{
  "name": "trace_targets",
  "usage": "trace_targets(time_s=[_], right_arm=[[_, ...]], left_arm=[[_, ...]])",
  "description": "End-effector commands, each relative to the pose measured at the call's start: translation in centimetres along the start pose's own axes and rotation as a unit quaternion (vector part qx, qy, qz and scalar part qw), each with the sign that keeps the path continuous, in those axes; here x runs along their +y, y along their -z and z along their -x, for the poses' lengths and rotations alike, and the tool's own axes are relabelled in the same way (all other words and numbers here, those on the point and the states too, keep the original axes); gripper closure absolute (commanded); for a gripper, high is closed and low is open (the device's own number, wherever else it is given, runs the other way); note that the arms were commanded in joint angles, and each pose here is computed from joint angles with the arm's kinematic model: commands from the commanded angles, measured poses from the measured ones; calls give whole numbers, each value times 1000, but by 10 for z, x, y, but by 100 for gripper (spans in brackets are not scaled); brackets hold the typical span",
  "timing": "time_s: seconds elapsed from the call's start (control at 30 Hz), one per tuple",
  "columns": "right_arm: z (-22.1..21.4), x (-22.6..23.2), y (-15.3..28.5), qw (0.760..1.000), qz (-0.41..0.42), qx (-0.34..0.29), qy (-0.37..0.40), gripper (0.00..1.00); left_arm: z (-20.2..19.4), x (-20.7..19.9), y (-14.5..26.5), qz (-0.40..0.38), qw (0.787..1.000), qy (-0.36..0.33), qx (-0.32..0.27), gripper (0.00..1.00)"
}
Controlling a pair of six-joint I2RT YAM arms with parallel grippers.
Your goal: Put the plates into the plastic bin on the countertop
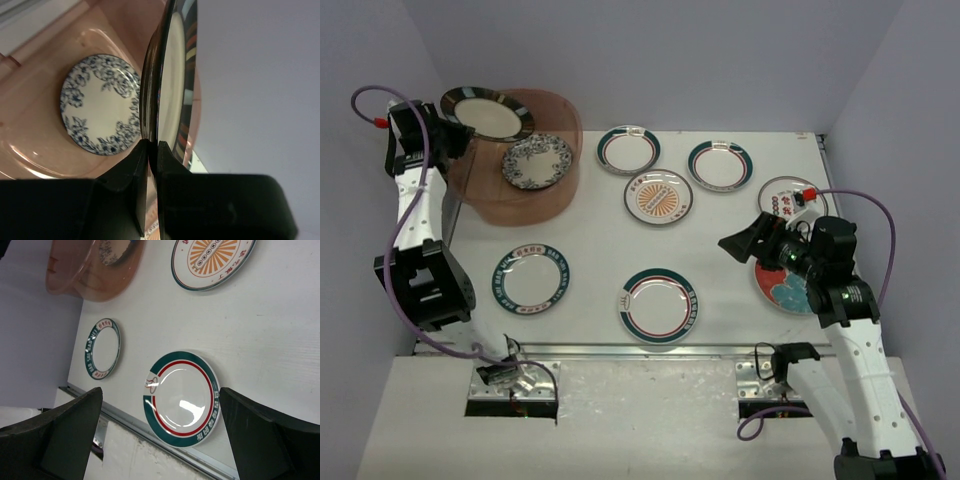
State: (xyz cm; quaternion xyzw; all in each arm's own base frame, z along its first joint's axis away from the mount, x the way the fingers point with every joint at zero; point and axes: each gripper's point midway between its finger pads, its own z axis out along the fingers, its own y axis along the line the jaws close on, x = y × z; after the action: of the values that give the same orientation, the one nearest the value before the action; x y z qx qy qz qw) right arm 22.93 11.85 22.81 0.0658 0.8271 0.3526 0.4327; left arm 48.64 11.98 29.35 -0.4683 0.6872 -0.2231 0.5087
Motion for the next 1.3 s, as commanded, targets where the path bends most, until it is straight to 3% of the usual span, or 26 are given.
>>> trace_targets(time_s=[0.0, 0.2, 0.47, 0.5, 0.53, 0.6, 0.63, 0.7, 0.77, 1.03, 1.13, 1.27], right_arm=[[17, 15, 5, 999, 21, -25, 17, 1], [13, 9, 4, 999, 13, -21, 20, 1], [11, 6, -1, 1000, 10, -14, 16, 1], [11, 6, -1, 1000, 10, -13, 16, 1], [10, 6, -1, 1000, 11, -13, 16, 1], [9, 5, -1, 1000, 12, -11, 17, 1], [9, 5, -1, 1000, 12, -11, 17, 1], [8, 4, -1, 1000, 11, -10, 16, 1], [7, 3, -2, 1000, 10, -7, 16, 1], [0, -2, -7, 1000, 8, 4, 7, 1], [-3, -5, -8, 1000, 6, 10, 5, 1], [-7, -6, -10, 1000, 6, 19, 3, 1]], left_arm=[[-12, -44, -32, -75, 995, -19, 55, 100], [-24, -36, -75, -75, 993, -21, 94, 100], [-78, -6, -111, -34, 989, -40, 138, 100], [-81, -1, -112, -27, 989, -40, 139, 95], [-83, 5, -114, -17, 990, -38, 137, 82], [-83, 13, -116, -1, 991, -37, 130, 68], [-81, 18, -117, 13, 992, -38, 121, 52], [-80, 24, -119, 30, 992, -41, 114, 32], [-79, 30, -123, 46, 991, -46, 113, 20], [-87, 39, -148, 83, 987, -68, 120, 9], [-88, 49, -151, 111, 985, -76, 110, 0], [-100, 62, -158, 134, 978, -81, 137, 0]])
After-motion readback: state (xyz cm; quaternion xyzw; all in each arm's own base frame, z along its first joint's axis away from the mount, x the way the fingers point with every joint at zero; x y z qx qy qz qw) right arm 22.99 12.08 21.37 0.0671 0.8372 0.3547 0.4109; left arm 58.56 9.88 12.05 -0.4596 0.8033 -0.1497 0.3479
